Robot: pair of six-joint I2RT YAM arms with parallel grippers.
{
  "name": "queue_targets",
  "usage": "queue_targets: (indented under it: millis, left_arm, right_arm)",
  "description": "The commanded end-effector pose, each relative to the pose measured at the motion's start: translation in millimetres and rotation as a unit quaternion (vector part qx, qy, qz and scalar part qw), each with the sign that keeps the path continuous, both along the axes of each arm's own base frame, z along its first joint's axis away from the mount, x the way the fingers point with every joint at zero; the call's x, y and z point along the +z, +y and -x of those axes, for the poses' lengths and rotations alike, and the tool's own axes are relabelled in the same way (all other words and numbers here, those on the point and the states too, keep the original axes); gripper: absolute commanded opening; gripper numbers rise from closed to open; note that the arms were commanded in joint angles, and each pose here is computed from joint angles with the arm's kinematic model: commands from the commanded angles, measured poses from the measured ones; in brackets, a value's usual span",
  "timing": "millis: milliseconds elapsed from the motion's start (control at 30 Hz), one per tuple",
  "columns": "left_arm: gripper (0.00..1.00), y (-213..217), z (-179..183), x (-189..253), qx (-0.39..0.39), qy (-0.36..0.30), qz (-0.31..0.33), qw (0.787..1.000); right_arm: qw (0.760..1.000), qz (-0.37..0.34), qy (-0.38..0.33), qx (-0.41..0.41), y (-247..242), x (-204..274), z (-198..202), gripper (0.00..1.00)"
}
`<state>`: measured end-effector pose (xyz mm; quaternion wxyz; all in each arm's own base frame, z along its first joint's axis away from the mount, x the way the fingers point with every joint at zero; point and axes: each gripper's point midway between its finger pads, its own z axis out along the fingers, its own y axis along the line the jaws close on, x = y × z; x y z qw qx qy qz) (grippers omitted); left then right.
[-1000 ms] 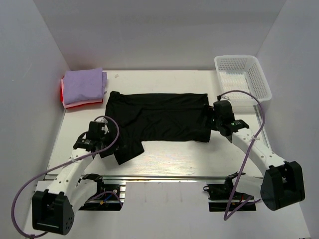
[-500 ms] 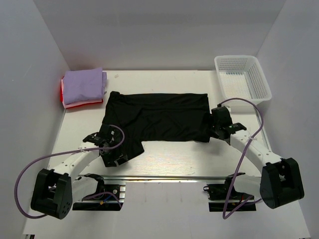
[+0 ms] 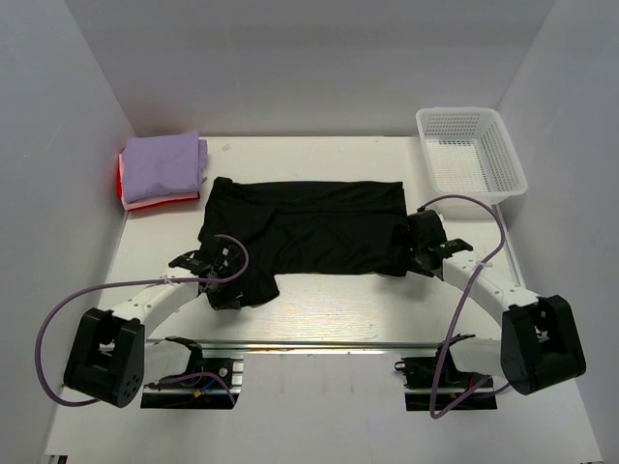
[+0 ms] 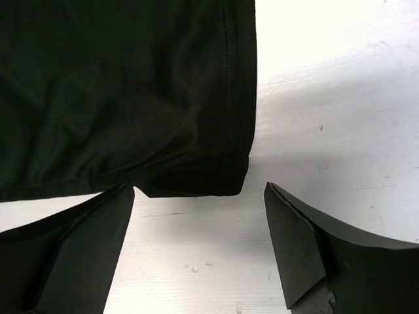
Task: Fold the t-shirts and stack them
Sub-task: Grap the side of the flattened tshirt closest away from the robot with both arms
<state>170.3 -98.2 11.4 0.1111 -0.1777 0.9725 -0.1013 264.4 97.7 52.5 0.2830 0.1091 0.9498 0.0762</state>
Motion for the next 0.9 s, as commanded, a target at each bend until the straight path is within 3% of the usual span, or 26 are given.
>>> queue_targets:
  millis: [0,233,267,300,400,500,533,633,867]
  left_arm:
    - [0.0,-11,-24,13,-0.03,-0.05,0.016,0.998]
    - [0.0,-17,-41,41,-0.041,-0.101,0.024,0.994]
    - [0.0,-17,-42,44,-0.041,-0.109,0.026,0.993]
    - [0.0,-17,-43,46,-0.041,-0.113,0.028,0.992]
    - [0.0,-20,-51,59,-0.044,-0.139,0.034,0.989]
    - [0.0,-23,-57,65,-0.05,-0.154,0.04,0.986]
    - [0.0,-28,-63,71,-0.053,-0.167,0.05,0.983]
    - [0.0,-34,-77,90,-0.063,-0.2,0.06,0.976]
    - [0.0,-45,-116,130,-0.074,-0.259,0.07,0.96]
  right_arm:
    - [1.0,-0.011,-0.001,0.004,5,-5,-4,0.84]
    - [1.0,0.005,0.023,-0.016,0,-29,-8,0.76]
    - [0.999,0.009,0.032,-0.022,0,-35,-8,0.74]
    - [0.999,0.011,0.039,-0.023,-1,-38,-6,0.63]
    - [0.998,0.006,0.045,-0.031,1,-42,-5,0.57]
    - [0.999,0.007,0.039,-0.035,-1,-38,-7,0.34]
    - [0.999,0.005,0.031,-0.036,-1,-35,-9,0.2]
    - [0.999,0.003,0.02,-0.036,0,-27,-14,0.0]
    - [1.0,0.005,0.019,-0.014,7,-13,-28,0.0]
